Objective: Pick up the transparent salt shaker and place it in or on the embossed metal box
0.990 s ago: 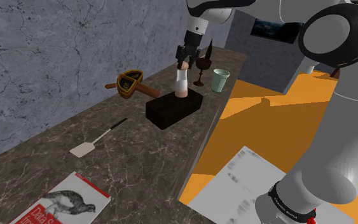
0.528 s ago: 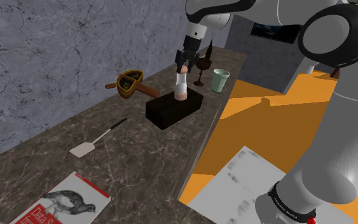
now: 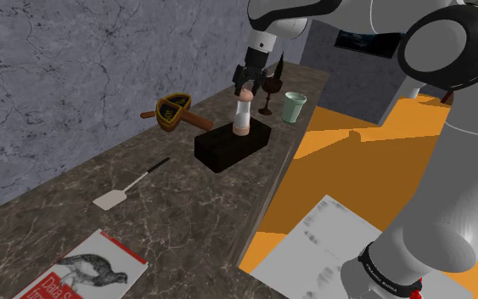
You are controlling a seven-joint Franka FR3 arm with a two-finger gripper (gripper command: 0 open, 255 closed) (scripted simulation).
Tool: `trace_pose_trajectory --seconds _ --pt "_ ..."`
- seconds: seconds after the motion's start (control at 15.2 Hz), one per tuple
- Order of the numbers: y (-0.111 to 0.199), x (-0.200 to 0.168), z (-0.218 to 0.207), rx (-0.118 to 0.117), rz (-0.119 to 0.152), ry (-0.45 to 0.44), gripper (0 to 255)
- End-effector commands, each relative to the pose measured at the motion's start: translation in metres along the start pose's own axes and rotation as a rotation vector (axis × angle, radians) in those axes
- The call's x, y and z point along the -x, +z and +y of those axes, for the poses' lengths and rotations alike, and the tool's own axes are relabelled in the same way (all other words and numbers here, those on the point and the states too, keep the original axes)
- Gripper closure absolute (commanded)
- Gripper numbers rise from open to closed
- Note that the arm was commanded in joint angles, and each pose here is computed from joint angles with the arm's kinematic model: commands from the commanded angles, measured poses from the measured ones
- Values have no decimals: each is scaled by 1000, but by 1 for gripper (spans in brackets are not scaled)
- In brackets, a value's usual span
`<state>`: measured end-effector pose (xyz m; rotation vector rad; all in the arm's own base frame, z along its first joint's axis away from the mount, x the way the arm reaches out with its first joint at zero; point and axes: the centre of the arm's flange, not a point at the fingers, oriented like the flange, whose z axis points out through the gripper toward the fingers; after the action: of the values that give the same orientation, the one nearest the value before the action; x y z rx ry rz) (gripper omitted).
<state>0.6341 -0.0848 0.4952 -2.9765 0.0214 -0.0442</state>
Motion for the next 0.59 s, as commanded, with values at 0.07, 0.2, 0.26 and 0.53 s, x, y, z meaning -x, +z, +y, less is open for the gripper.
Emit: trace_pose_trajectory --seconds 0.07,0.2,0.26,0.53 --pt "0 0 0 0 0 0 0" --pt "-26 0 0 0 0 0 0" --pt "-40 0 0 0 0 0 0" --pt "-50 0 0 0 0 0 0"
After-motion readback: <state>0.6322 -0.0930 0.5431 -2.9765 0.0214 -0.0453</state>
